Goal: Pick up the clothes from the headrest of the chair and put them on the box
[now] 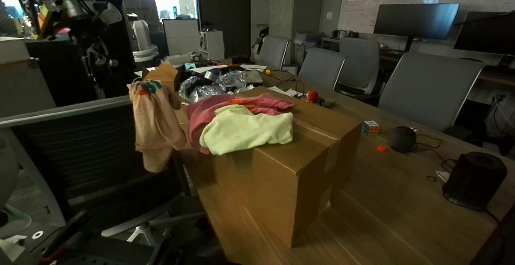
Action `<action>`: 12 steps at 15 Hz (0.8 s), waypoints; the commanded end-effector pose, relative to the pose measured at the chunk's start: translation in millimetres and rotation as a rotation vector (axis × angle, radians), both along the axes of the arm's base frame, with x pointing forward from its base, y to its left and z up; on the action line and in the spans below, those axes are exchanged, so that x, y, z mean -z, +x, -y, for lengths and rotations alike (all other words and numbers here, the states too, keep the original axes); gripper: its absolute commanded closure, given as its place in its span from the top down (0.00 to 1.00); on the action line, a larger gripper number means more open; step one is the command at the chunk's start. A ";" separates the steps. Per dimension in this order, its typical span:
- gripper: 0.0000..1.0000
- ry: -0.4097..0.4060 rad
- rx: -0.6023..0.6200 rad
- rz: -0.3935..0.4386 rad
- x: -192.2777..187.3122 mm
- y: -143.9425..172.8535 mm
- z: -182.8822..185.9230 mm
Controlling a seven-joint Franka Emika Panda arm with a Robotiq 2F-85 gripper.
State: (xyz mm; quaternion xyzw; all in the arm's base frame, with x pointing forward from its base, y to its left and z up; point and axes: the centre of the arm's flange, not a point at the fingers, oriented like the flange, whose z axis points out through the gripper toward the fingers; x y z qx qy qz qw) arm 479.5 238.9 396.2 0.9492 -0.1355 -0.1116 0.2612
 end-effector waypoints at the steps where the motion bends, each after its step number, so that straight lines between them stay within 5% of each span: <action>1: 1.00 0.071 -0.076 0.035 -10.3 5.8 5.8; 12: 1.00 0.208 -0.128 0.034 3.6 33.2 47.9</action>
